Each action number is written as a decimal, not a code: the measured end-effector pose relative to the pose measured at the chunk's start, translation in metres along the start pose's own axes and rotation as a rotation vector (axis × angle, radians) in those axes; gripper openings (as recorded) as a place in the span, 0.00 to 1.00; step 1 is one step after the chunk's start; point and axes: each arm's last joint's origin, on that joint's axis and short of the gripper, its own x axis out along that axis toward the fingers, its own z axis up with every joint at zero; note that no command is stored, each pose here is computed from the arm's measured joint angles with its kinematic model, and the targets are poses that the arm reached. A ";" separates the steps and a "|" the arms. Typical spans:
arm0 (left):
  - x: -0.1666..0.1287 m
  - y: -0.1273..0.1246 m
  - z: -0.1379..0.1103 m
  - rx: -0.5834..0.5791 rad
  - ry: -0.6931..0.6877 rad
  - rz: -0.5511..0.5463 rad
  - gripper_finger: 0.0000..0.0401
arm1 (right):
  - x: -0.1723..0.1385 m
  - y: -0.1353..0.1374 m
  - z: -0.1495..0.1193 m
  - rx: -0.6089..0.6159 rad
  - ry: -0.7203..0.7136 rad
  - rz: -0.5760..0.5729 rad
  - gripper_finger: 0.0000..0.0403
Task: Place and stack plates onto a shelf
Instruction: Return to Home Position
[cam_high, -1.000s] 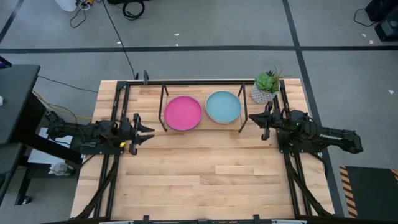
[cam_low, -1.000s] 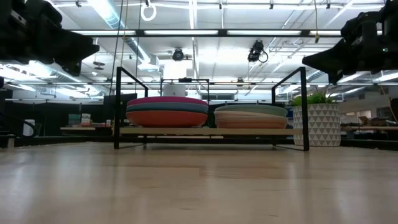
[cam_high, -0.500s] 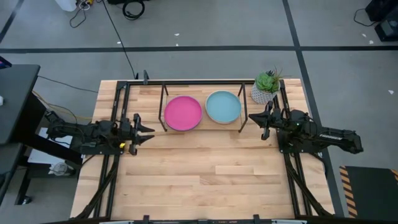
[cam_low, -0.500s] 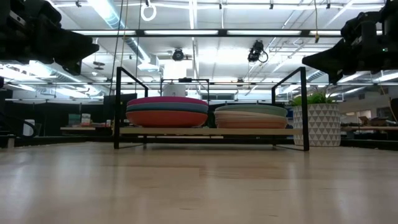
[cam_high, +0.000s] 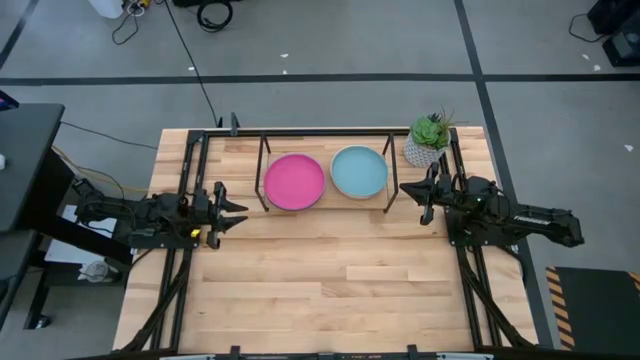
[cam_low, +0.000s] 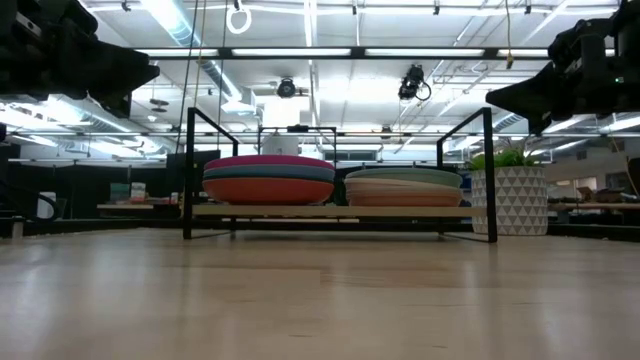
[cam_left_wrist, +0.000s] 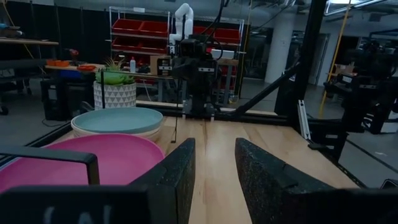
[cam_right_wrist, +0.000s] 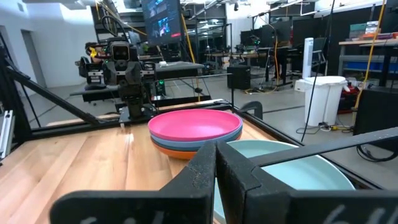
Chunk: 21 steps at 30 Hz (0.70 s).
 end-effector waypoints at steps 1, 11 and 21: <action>0.000 0.000 0.000 0.001 0.000 0.000 0.30 | 0.000 0.000 0.000 0.000 0.000 0.000 0.05; 0.000 0.000 0.000 -0.005 -0.001 0.000 0.30 | 0.000 0.000 0.000 0.000 0.000 0.000 0.05; 0.000 0.000 0.000 -0.008 -0.003 0.000 0.30 | 0.000 0.000 0.000 0.000 0.000 0.000 0.05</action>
